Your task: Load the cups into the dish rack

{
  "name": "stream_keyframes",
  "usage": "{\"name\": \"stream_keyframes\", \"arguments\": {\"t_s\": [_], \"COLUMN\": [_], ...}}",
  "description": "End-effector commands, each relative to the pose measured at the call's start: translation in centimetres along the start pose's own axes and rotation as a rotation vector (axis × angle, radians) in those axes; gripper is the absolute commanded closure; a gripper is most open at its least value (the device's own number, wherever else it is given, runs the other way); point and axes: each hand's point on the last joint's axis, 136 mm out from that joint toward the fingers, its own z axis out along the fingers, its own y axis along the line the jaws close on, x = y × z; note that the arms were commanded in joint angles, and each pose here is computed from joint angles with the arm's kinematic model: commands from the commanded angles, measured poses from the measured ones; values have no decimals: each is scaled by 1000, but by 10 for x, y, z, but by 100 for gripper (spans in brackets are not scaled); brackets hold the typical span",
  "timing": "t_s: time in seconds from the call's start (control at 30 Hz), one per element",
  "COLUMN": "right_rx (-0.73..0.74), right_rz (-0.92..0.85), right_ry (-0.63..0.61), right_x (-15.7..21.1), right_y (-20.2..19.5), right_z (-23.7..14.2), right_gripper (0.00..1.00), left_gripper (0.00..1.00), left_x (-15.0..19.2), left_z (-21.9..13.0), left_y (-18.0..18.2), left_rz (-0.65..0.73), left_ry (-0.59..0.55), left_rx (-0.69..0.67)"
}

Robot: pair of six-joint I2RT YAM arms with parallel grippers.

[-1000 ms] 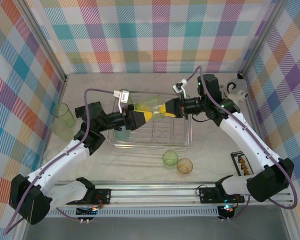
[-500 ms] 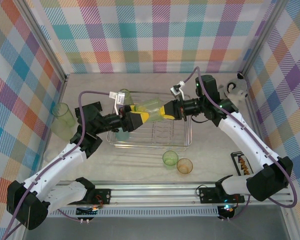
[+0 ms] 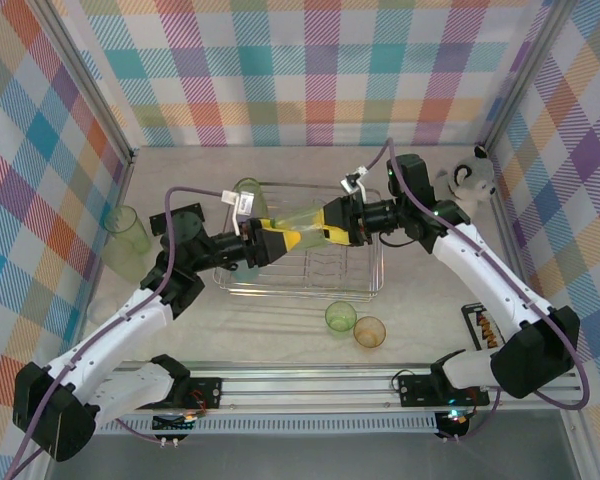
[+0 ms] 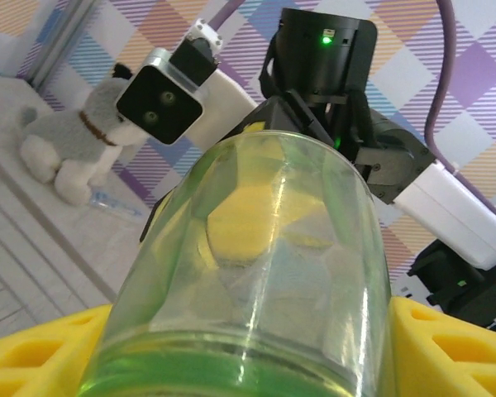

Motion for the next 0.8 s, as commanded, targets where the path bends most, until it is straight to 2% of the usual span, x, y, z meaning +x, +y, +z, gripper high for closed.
{"name": "stream_keyframes", "arguments": {"t_s": [0.0, 0.03, 0.2, 0.33, 0.43, 0.6, 0.77], "right_rx": [74, 129, 456, 637, 730, 848, 878], "right_rz": [-12, 0, 45, -40, -111, -173, -185], "right_ry": [-99, -148, -403, -600, -709, -769, -753], "right_x": [-9, -13, -21, -18, -12, -1, 4], "right_y": [-14, -24, -72, -85, -87, -94, -100], "right_z": [-9, -16, -72, -124, -156, -182, -184], "right_gripper": [36, 36, 31, 26, 24, 21, 21], "left_gripper": [71, 75, 78, 83, 88, 90, 90], "left_x": [-8, -9, -9, -1, 2, 1, 1], "left_z": [-11, -14, -29, -42, -40, -26, -7], "left_y": [4, 9, 45, 80, 96, 121, 152], "left_rz": [51, 47, -8, -99, -159, -219, -215], "left_ry": [-64, -76, -79, 31, 132, 252, 374], "left_rx": [-69, -108, -363, -625, -749, -907, -1038]}}
